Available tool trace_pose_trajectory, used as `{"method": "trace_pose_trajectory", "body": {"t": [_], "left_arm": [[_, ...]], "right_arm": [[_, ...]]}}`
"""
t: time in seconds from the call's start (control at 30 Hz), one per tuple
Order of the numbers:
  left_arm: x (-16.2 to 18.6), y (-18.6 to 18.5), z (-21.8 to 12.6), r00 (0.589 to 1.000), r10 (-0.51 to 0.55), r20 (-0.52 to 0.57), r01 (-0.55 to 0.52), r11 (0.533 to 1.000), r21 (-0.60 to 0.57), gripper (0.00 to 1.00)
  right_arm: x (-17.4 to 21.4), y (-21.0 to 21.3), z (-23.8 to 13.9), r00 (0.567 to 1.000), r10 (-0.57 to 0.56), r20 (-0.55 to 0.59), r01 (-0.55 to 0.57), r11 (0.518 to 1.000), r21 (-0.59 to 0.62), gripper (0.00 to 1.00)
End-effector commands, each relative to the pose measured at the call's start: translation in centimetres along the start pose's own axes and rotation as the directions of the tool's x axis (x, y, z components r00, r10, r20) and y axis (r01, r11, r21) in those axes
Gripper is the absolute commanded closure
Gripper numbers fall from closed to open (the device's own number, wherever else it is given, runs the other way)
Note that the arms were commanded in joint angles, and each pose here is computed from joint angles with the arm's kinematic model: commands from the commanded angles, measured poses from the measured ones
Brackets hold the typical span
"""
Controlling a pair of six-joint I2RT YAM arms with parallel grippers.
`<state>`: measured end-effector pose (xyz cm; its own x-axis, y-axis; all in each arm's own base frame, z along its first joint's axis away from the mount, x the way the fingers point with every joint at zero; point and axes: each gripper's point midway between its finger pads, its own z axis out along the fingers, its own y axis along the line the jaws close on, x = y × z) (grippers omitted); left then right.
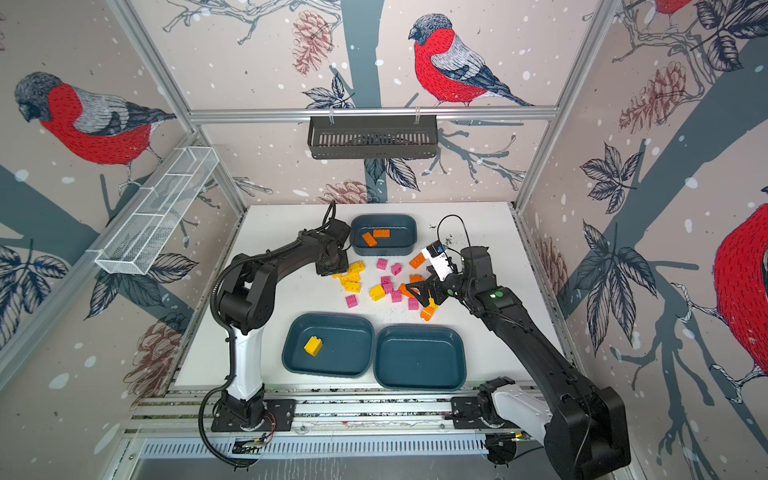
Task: Sort the legos into containers by color
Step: 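Lower the left gripper onto another yellow 2x2 brick and close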
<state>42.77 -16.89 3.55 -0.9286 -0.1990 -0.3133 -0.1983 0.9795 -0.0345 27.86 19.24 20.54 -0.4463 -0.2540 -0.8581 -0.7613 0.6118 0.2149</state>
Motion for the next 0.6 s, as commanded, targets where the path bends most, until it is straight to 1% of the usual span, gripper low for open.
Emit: {"method": "trace_pose_trajectory", "body": {"t": [0.0, 0.1, 0.2, 0.3, 0.4, 0.57], "left_arm": [[-0.4, 0.0, 0.2, 1.000, 0.011, 0.015, -0.011, 1.000, 0.012, 0.56], [-0.3, -0.2, 0.6, 1.000, 0.023, 0.007, -0.023, 1.000, 0.017, 0.59], [-0.7, -0.4, 0.1, 0.999, 0.026, 0.019, -0.026, 0.999, 0.029, 0.65], [-0.7, -0.6, -0.9, 0.999, 0.037, 0.019, -0.038, 0.998, 0.045, 0.68], [-0.5, -0.4, -2.8, 0.998, 0.052, 0.025, -0.054, 0.997, 0.061, 0.68], [1.2, -0.2, -7.5, 0.994, 0.107, 0.021, -0.109, 0.988, 0.112, 0.68]], "right_arm": [[-0.3, 0.0, 0.0, 1.000, -0.004, 0.014, 0.004, 1.000, 0.002, 0.01], [-0.4, 0.1, 0.0, 1.000, -0.005, 0.014, 0.005, 1.000, 0.001, 0.01], [-0.5, 0.1, -0.1, 1.000, -0.005, 0.016, 0.005, 1.000, 0.002, 0.01], [-0.4, 0.2, -0.1, 1.000, -0.005, 0.012, 0.005, 1.000, 0.000, 0.01], [-0.4, 0.2, -0.1, 1.000, -0.008, 0.009, 0.008, 1.000, 0.001, 0.01], [-0.6, 0.1, -0.1, 1.000, -0.017, 0.009, 0.017, 1.000, 0.003, 0.01]]}}
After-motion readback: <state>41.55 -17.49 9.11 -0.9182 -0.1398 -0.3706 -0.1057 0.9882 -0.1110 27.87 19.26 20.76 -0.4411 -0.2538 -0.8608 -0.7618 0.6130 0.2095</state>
